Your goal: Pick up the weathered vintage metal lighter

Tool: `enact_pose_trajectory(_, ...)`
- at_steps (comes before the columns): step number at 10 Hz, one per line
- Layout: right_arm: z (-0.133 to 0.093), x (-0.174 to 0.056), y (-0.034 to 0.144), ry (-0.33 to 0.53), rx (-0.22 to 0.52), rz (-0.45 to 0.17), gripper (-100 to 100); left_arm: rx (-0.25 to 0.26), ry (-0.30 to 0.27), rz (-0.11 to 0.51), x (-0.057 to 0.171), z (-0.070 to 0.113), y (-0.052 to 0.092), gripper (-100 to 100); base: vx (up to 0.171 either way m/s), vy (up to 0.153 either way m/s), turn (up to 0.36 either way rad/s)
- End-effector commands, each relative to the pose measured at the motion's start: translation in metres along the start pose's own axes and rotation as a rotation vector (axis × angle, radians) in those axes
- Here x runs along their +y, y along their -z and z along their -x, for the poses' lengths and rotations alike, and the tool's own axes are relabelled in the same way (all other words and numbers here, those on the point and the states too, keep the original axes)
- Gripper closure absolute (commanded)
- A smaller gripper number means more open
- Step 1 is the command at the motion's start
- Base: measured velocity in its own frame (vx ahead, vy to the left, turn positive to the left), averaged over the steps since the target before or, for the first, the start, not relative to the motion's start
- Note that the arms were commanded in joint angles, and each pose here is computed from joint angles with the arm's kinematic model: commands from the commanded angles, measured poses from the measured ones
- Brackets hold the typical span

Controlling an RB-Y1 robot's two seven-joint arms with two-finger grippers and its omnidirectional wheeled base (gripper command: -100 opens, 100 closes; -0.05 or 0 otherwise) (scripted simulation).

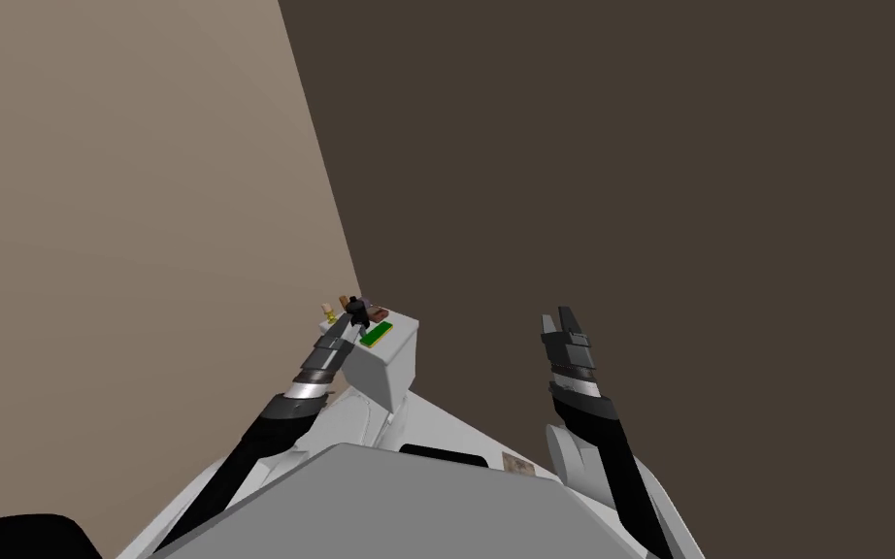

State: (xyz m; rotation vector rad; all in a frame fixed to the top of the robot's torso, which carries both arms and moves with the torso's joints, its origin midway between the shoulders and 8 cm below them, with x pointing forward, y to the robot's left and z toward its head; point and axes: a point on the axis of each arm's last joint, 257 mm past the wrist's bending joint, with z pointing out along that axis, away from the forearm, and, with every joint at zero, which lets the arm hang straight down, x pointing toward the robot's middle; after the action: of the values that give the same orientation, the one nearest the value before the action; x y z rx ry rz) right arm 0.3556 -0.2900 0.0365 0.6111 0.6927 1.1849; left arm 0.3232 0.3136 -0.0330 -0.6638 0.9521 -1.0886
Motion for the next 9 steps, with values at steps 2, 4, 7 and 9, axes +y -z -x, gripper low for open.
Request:
enact_pose_trajectory(2,0.0,0.0,0.0,0.0,0.0,0.0,0,0.04,-0.063,0.09,0.015,0.013,0.012,-100,0.018,-0.079,-0.085)
enact_pose_trajectory(4,0.0,0.0,0.0,0.0,0.0,0.0,0,0.058,-0.09,0.143,0.025,0.018,0.022,-100,0.009,-0.04,-0.049)
enact_pose_trajectory(7,0.0,0.0,0.0,0.0,0.0,0.0,0,0.094,-0.143,0.237,0.041,0.029,0.039,-100,0.018,-0.051,-0.074)
enact_pose_trajectory(9,0.0,0.0,0.0,0.0,0.0,0.0,0,0.134,-0.199,0.327,0.055,0.042,0.054,-100,0.019,-0.034,-0.081)
